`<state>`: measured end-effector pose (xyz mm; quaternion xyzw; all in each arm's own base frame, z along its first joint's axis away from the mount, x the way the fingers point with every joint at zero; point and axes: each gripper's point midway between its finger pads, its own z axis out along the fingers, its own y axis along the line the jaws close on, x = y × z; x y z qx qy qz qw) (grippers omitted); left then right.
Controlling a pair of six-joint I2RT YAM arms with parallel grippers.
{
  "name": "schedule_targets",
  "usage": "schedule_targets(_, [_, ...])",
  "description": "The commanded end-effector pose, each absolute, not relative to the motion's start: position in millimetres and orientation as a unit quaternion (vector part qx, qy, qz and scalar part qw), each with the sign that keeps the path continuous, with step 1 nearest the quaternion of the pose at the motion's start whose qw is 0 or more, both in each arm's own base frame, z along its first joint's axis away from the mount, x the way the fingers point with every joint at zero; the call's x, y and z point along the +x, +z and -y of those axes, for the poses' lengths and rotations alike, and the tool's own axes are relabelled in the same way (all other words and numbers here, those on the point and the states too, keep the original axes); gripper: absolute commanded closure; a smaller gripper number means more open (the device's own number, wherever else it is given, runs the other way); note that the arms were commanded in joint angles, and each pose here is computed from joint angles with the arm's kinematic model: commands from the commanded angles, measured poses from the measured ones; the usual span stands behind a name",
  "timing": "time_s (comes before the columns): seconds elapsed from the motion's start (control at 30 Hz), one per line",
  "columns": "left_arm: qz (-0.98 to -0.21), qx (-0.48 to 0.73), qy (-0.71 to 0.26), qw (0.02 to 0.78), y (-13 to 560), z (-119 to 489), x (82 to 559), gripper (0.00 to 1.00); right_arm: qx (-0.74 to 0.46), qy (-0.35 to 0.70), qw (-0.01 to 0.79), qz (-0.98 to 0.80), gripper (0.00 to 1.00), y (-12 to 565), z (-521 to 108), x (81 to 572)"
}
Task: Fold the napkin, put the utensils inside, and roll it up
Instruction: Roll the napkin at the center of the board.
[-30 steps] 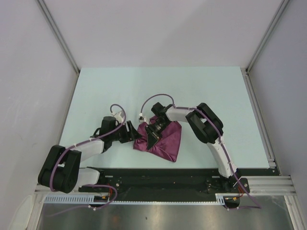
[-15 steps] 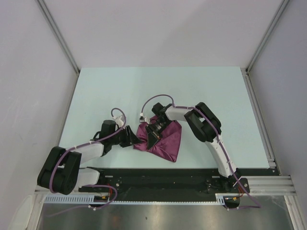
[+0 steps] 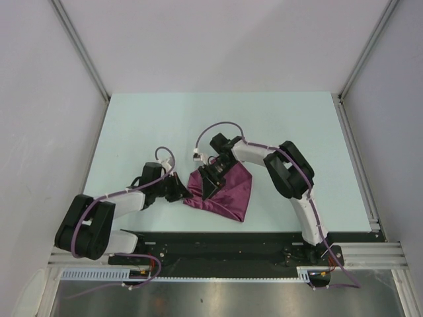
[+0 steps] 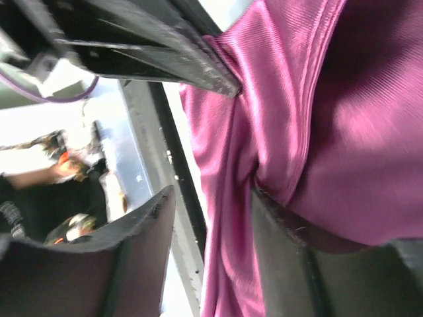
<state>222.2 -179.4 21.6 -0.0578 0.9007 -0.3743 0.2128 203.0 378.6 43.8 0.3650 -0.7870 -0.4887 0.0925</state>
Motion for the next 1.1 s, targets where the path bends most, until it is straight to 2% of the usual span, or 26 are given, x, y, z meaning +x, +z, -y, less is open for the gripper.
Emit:
schedule_targets(0.0, [-0.909, -0.057, -0.361, 0.2, 22, 180, 230, 1.0, 0.377, -0.434, -0.033, 0.817, 0.39, 90, -374, 237])
schedule_targets(0.07, [-0.91, -0.055, -0.361, 0.199, 24, 181, 235, 1.0, 0.394, -0.404, -0.098, 0.82, 0.34, 101, -373, 238])
schedule_targets(0.13, [-0.914, -0.054, -0.354, 0.189, 20, 180, 234, 1.0, 0.419, -0.367, -0.183, 0.81, 0.32, 117, -380, 238])
schedule_targets(0.17, [-0.914, -0.054, -0.352, 0.192, 21, 180, 238, 1.0, 0.424, -0.348, -0.192, 0.813, 0.32, 105, -374, 228])
schedule_targets(0.23, [-0.917, -0.056, -0.35, 0.182, 17, 179, 237, 1.0, 0.431, -0.305, -0.259, 0.809, 0.31, 102, -378, 232])
schedule_targets(0.27, [-0.917, -0.056, -0.351, 0.181, 17, 180, 239, 1.0, 0.451, -0.293, -0.269, 0.799, 0.31, 99, -379, 210])
schedule_targets(0.3, [-0.918, -0.056, -0.351, 0.176, 15, 180, 239, 1.0, 0.452, -0.263, -0.314, 0.793, 0.31, 101, -383, 216])
schedule_targets(0.37, [-0.917, -0.054, -0.356, 0.171, 15, 182, 239, 1.0, 0.488, -0.233, -0.339, 0.77, 0.31, 94, -388, 194])
schedule_targets(0.5, [-0.92, -0.055, -0.354, 0.161, 10, 180, 239, 1.0, 0.504, -0.157, -0.409, 0.745, 0.31, 89, -395, 199])
schedule_targets(0.7, [-0.918, -0.054, -0.358, 0.159, 11, 181, 240, 1.0, 0.545, -0.106, -0.446, 0.702, 0.31, 79, -409, 196])
schedule_targets(1.07, [-0.918, -0.051, -0.359, 0.158, 11, 181, 241, 1.0, 0.562, -0.085, -0.405, 0.716, 0.32, 46, -403, 207])
